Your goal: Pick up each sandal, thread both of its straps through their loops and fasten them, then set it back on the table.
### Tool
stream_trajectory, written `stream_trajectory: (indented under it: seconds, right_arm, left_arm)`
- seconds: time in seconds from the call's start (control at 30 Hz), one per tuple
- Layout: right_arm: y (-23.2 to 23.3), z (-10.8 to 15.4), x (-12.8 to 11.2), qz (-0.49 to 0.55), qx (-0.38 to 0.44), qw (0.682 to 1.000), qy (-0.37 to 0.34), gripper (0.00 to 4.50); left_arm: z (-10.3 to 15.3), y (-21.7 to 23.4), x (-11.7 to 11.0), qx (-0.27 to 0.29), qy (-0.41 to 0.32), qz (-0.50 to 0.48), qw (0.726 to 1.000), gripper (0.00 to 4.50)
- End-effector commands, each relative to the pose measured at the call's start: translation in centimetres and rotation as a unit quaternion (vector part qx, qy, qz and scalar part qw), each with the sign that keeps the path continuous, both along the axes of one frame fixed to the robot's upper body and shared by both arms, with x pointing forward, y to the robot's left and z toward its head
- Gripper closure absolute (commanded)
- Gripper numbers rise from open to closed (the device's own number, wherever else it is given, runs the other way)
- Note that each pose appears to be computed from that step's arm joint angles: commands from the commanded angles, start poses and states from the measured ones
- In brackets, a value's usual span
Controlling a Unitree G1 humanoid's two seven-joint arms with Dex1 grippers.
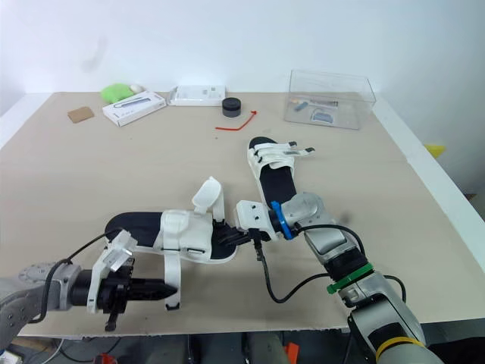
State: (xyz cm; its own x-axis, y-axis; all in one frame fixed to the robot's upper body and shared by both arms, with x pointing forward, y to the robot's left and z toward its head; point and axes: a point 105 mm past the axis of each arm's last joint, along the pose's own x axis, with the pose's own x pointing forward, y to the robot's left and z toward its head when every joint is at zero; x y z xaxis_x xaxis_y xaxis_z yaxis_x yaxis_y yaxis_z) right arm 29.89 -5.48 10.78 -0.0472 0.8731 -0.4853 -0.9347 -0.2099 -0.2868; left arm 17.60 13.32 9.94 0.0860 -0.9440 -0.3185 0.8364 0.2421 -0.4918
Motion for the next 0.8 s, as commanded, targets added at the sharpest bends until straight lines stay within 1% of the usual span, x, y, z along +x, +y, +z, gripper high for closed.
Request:
stream_trajectory:
  seconds: [0.03, 0.1, 0.17, 0.27, 0.33, 0.37, 0.43, 0.47, 0.53, 0.57, 0.6, 0.63, 0.67, 0.7, 0.73, 0.77, 0.8]
  right_arm:
    - [-1.4, -2.1, 0.0, -0.019, -0.047, 0.999, 0.020, 4.50]
    - [-1.2, -2.1, 0.0, -0.017, -0.046, 0.999, 0.020, 4.50]
    - [-1.1, -2.2, -0.1, -0.014, -0.047, 0.999, 0.019, 4.50]
    - [-1.1, -2.2, -0.1, -0.013, -0.046, 0.999, 0.019, 4.50]
    - [-1.0, -2.1, 0.0, -0.011, -0.047, 0.999, 0.019, 4.50]
    - [-1.0, -2.2, 0.1, -0.011, -0.047, 0.999, 0.018, 4.50]
    - [-1.0, -2.2, 0.1, -0.010, -0.047, 0.999, 0.018, 4.50]
    - [-0.9, -2.1, 0.1, -0.009, -0.047, 0.999, 0.018, 4.50]
    - [-0.9, -2.1, 0.1, -0.007, -0.046, 0.999, 0.019, 4.50]
    - [-0.9, -2.1, 0.1, -0.007, -0.046, 0.999, 0.019, 4.50]
    - [-1.0, -2.2, 0.1, -0.007, -0.047, 0.999, 0.019, 4.50]
    - [-1.0, -2.2, 0.1, -0.007, -0.047, 0.999, 0.019, 4.50]
    - [-1.0, -2.2, 0.1, -0.007, -0.047, 0.999, 0.018, 4.50]
    - [-1.0, -2.2, 0.1, -0.007, -0.048, 0.999, 0.019, 4.50]
    - [-1.1, -2.2, 0.2, -0.006, -0.048, 0.999, 0.019, 4.50]
    - [-1.1, -2.2, 0.2, -0.006, -0.049, 0.999, 0.019, 4.50]
    - [-1.0, -2.3, 0.2, -0.005, -0.050, 0.999, 0.020, 4.50]
  left_arm:
    - [0.7, -0.5, -1.7, 0.002, -0.012, -0.034, 0.999, 4.43]
    - [0.4, -0.4, -2.1, 0.017, -0.017, -0.038, 0.999, 4.43]
    - [0.1, -0.2, -2.1, 0.036, -0.028, -0.039, 0.998, 4.43]
    - [0.2, 0.0, -1.9, 0.048, -0.050, -0.037, 0.997, 4.43]
    - [0.5, 0.2, -1.5, 0.071, -0.096, -0.053, 0.991, 3.87]
    - [0.7, 0.4, -1.3, 0.084, -0.123, -0.064, 0.987, 3.48]
    - [1.1, 0.8, -0.8, 0.105, -0.167, -0.078, 0.977, 2.60]
    - [1.5, 1.1, -0.4, 0.124, -0.203, -0.090, 0.967, 2.01]
    - [2.1, 1.7, 0.1, 0.163, -0.269, -0.121, 0.942, 1.21]
    - [2.5, 2.0, 0.4, 0.183, -0.308, -0.136, 0.924, 0.66]
    - [2.9, 2.2, 0.9, 0.199, -0.344, -0.145, 0.906, 0.27]
    - [3.4, 2.5, 1.4, 0.216, -0.387, -0.156, 0.883, 0.12]
    - [3.9, 2.7, 1.7, 0.230, -0.424, -0.170, 0.859, 0.12]
    - [4.2, 2.9, 1.9, 0.238, -0.450, -0.182, 0.841, 0.12]
    - [4.8, 2.8, 2.2, 0.246, -0.495, -0.200, 0.809, 0.12]
    - [5.1, 2.7, 2.3, 0.250, -0.524, -0.213, 0.786, 0.12]
    - [5.3, 2.6, 2.4, 0.252, -0.559, -0.234, 0.754, 0.12]
